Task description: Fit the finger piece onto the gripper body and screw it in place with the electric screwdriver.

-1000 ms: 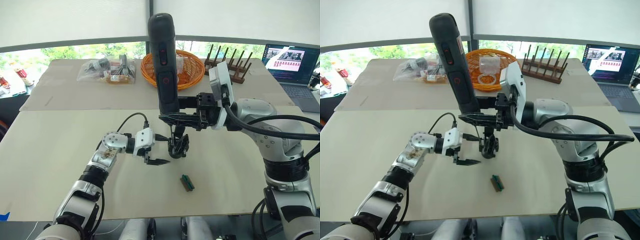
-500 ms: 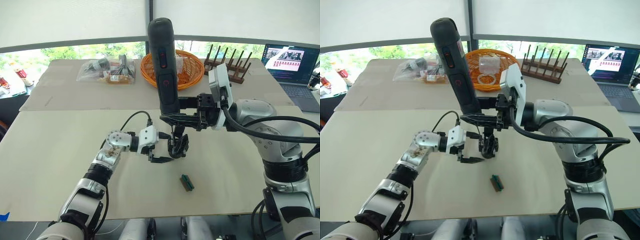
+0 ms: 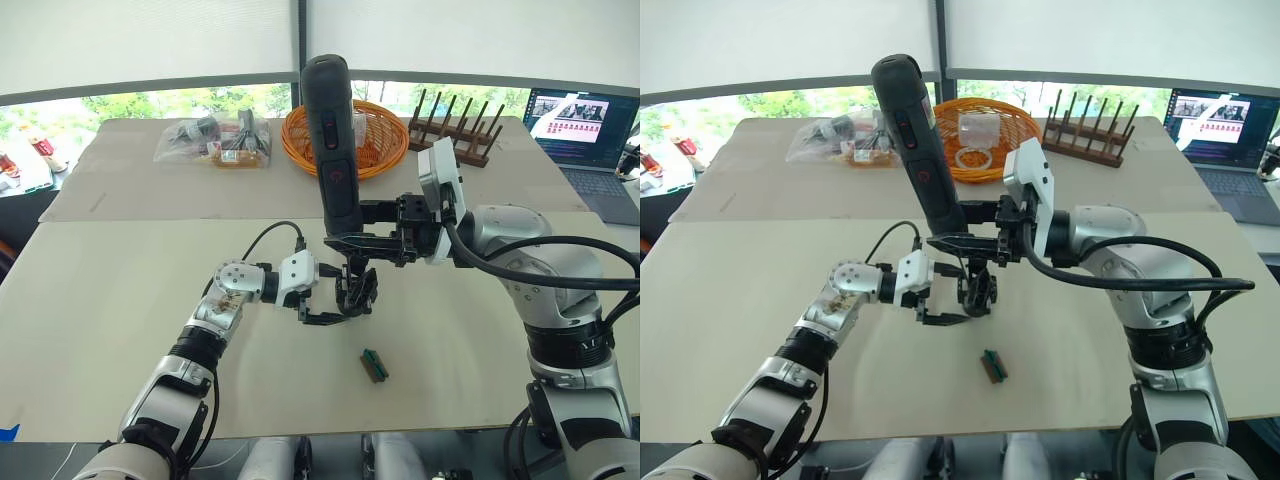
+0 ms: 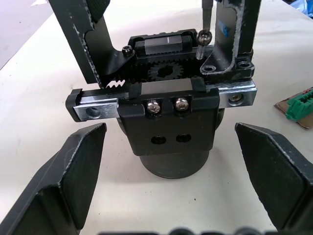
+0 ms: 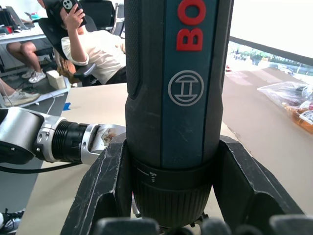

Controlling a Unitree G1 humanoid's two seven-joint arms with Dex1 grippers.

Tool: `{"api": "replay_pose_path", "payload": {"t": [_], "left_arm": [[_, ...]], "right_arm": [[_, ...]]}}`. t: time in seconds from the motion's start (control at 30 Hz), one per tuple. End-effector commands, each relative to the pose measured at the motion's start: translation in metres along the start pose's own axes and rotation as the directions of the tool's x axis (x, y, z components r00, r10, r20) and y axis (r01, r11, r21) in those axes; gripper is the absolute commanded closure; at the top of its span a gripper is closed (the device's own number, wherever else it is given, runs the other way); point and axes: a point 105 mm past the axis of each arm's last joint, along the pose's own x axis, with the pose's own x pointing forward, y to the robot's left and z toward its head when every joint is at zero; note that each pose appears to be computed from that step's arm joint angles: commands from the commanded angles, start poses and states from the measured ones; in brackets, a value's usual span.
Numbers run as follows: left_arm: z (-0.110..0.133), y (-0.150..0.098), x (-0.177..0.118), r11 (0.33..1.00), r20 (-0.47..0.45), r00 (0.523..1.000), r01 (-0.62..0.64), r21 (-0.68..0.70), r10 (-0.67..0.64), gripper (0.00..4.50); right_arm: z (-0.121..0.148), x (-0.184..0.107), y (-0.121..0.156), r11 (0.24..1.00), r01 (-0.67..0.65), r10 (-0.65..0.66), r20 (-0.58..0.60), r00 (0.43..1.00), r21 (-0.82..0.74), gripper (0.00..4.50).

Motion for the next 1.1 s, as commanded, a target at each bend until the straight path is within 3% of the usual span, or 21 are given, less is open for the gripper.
{"api": "replay_pose_path", "payload": {"t": [0.03,1.1], "left_arm": [[0.0111,0.0031,0.0016,0.999,0.009,1.0,0.005,0.047,-0.006,0.0],[0.0116,-0.0005,0.0021,0.997,0.0,1.0,0.02,0.069,-0.02,0.0]], "right_arm": [[0.0243,-0.0039,0.0012,0.997,0.0,0.006,0.083,0.996,-0.073,2.61],[0.0187,-0.0074,0.0068,0.998,0.008,-0.003,0.071,0.997,-0.064,2.61]]}}
